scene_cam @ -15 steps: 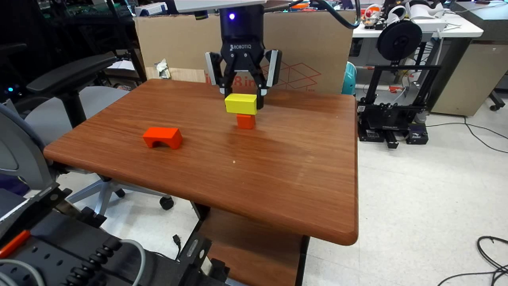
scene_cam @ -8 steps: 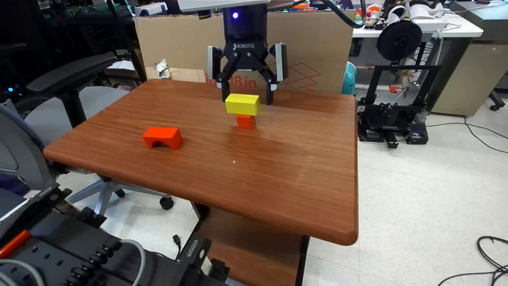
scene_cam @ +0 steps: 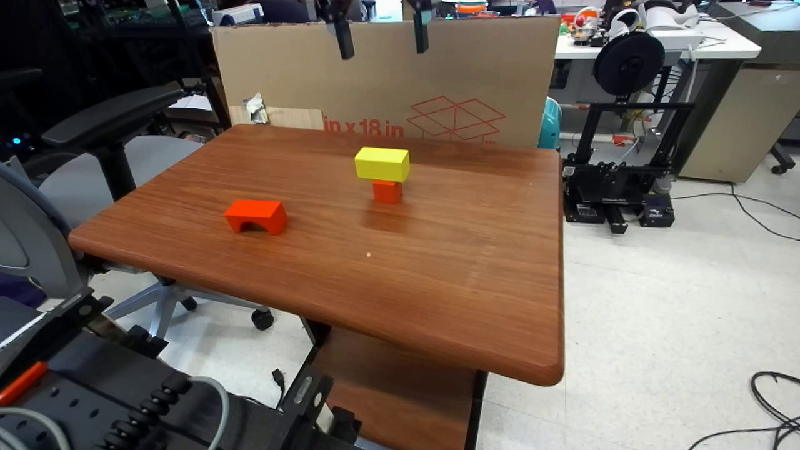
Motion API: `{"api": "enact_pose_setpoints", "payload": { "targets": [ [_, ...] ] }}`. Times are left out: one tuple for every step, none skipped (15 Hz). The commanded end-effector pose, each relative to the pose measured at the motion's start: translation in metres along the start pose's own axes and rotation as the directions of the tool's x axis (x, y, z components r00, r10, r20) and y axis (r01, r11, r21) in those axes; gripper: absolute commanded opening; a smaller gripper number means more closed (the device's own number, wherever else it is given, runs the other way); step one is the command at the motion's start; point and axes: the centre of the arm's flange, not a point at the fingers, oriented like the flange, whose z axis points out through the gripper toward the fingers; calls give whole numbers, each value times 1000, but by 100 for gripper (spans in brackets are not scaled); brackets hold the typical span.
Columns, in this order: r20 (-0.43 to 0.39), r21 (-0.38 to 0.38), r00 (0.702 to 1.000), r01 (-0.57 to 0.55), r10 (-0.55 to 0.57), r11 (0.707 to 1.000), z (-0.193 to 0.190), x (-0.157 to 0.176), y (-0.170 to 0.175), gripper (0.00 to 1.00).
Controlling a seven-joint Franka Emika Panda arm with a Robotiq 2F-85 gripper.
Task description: Put the yellow block on the other orange block
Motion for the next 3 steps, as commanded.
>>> {"api": "enact_pose_setpoints", "payload": {
  "targets": [
    [-9,3,1000,10,-10,1000,-14,-9,-2,100],
    [-14,4,1000,16,-16,1000,-23,-16,-2,100],
    [-14,5,1000,20,-19,1000,-27,-22,-2,100]
  ]
}}
